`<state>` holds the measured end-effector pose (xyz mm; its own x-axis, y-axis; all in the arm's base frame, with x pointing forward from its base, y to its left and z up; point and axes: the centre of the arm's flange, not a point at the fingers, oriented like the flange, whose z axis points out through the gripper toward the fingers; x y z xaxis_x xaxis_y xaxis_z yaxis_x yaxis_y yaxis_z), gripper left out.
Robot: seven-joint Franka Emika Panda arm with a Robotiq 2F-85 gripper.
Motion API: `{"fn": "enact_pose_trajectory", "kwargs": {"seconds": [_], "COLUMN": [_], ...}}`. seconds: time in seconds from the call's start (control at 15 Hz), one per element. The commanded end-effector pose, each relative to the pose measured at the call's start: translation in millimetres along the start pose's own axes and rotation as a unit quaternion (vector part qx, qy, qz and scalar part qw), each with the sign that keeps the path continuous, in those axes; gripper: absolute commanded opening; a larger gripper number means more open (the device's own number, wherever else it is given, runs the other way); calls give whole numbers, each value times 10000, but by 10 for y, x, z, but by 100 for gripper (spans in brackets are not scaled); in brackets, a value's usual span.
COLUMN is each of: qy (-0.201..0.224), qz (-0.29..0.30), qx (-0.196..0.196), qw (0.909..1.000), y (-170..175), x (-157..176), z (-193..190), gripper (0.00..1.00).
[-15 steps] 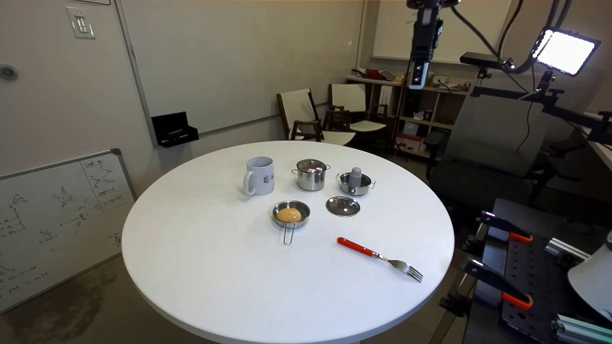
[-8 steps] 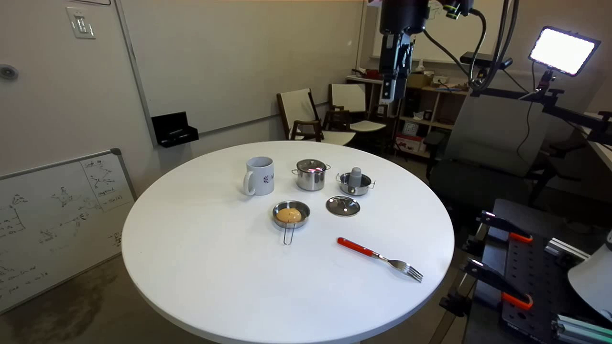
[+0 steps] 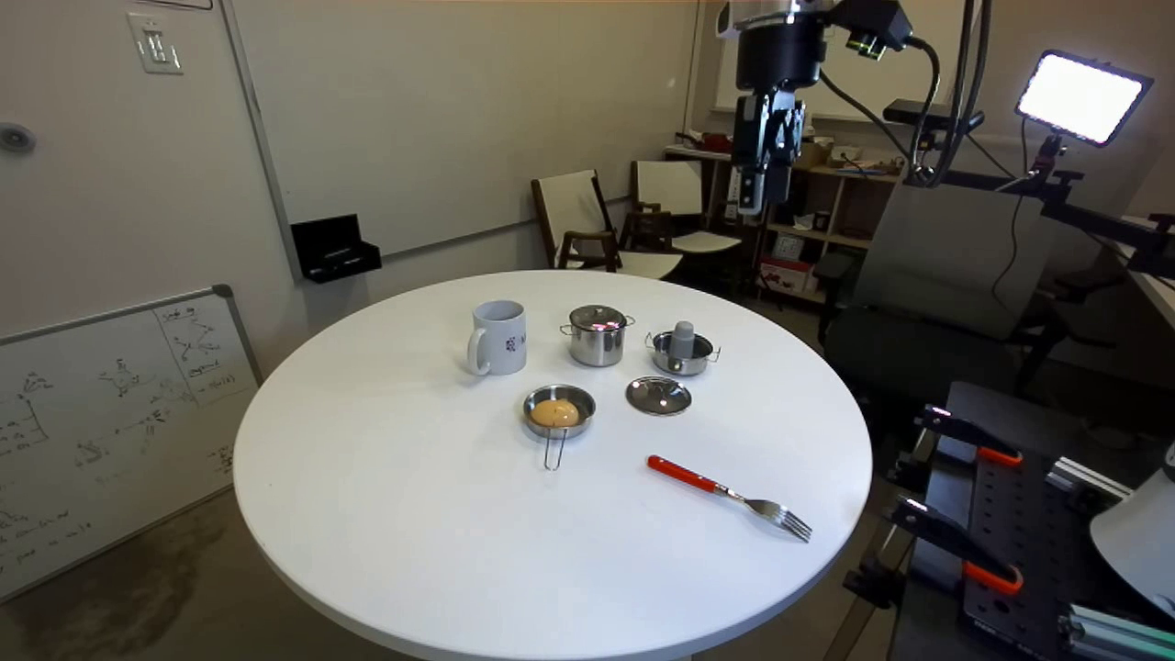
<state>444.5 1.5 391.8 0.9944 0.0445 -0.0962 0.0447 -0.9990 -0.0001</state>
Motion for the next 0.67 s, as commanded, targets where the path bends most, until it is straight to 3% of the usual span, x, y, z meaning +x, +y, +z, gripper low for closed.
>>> {"fn": "enact_pose_trajectory", "kwargs": {"seconds": [0.0,0.33,0.6], "qy": [126,609,670], "qz": [488,810,840], "qx": [-22,19,121], "qw": [9987,9949,9941], "y": [419,940,1179], "x": [121,306,499], "z": [359,657,928], "gripper": [100,100,100]}}
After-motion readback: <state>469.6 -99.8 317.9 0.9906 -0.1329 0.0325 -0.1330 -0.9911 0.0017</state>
